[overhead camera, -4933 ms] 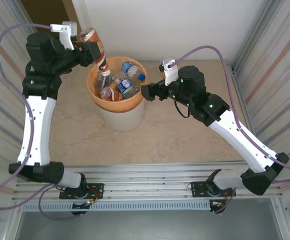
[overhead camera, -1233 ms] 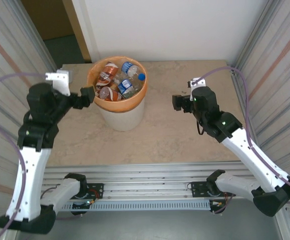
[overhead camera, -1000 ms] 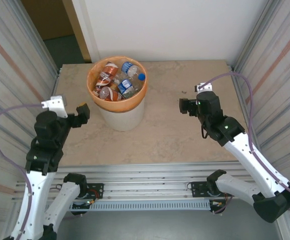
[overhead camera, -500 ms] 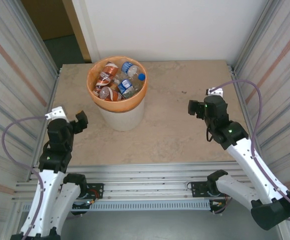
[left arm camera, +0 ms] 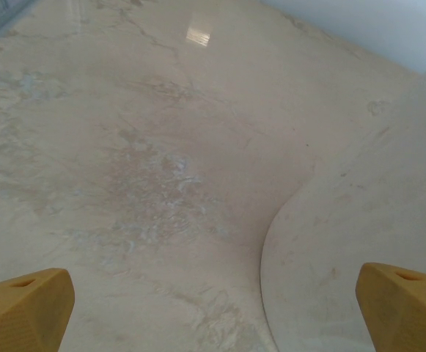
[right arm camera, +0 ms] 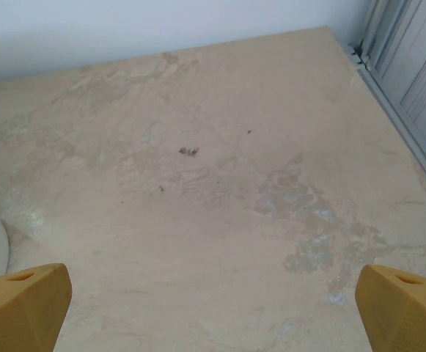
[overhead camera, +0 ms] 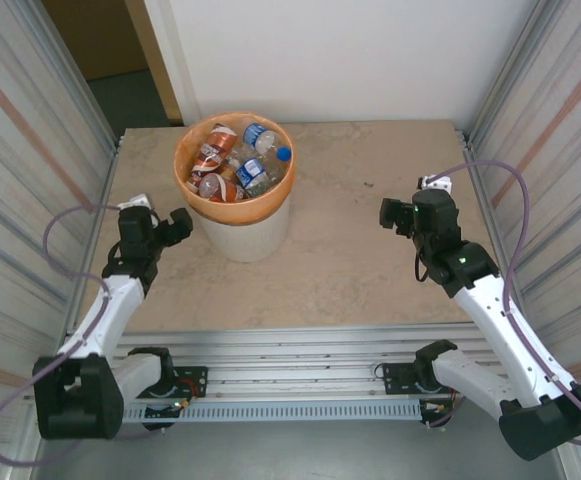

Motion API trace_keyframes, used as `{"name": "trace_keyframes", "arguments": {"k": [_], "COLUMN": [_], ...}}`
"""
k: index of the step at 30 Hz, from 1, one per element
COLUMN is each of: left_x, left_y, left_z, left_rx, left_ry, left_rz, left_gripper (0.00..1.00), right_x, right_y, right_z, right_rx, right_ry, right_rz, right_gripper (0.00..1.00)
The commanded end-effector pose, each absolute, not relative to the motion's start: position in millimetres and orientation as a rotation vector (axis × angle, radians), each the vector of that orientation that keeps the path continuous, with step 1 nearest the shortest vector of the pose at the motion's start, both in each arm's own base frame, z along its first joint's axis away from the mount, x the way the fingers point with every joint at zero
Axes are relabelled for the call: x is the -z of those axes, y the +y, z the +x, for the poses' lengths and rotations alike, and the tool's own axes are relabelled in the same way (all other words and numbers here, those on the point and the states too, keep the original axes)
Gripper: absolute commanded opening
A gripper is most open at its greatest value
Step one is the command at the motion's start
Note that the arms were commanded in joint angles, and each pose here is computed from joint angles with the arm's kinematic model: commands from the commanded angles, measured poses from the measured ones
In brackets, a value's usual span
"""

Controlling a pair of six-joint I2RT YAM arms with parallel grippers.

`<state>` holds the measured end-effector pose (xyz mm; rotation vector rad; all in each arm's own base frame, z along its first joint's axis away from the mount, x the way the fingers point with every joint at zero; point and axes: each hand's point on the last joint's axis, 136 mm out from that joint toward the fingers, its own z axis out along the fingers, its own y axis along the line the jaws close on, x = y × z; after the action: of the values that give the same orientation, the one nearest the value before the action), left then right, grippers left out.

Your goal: Put the plastic bottles in the bin

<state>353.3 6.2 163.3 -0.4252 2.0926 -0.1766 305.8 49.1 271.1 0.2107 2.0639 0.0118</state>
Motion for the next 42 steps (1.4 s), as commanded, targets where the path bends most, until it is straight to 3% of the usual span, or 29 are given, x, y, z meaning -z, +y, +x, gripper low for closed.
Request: {"name": "trace_keyframes", "arguments": {"k": [1, 31, 42], "left_x": [-190.8, -158.7, -164.3], "left_y": [-2.9, -165.9, -93.7], "left_z": [381.6, 451.9, 424.7], "left_rx": [0.276, 0.529, 0.401], "left_ry": [1.999, 2.151, 2.119], "left_rz": [-0.398, 0.055, -0.142], "left_gripper": [0.98, 0.98, 0.99], "right_x": [-281.0, -289.6, -243.6], "right_y": [50.7, 54.1, 11.9], "right_z": [308.1, 315.0, 312.8], "right_rx": [-0.048, -0.060, 0.021], "right_ry": [2.046, 2.036, 2.042], "right_rz": [0.231, 0.229, 0.383], "right_gripper": [0.98, 0.98, 0.98]}}
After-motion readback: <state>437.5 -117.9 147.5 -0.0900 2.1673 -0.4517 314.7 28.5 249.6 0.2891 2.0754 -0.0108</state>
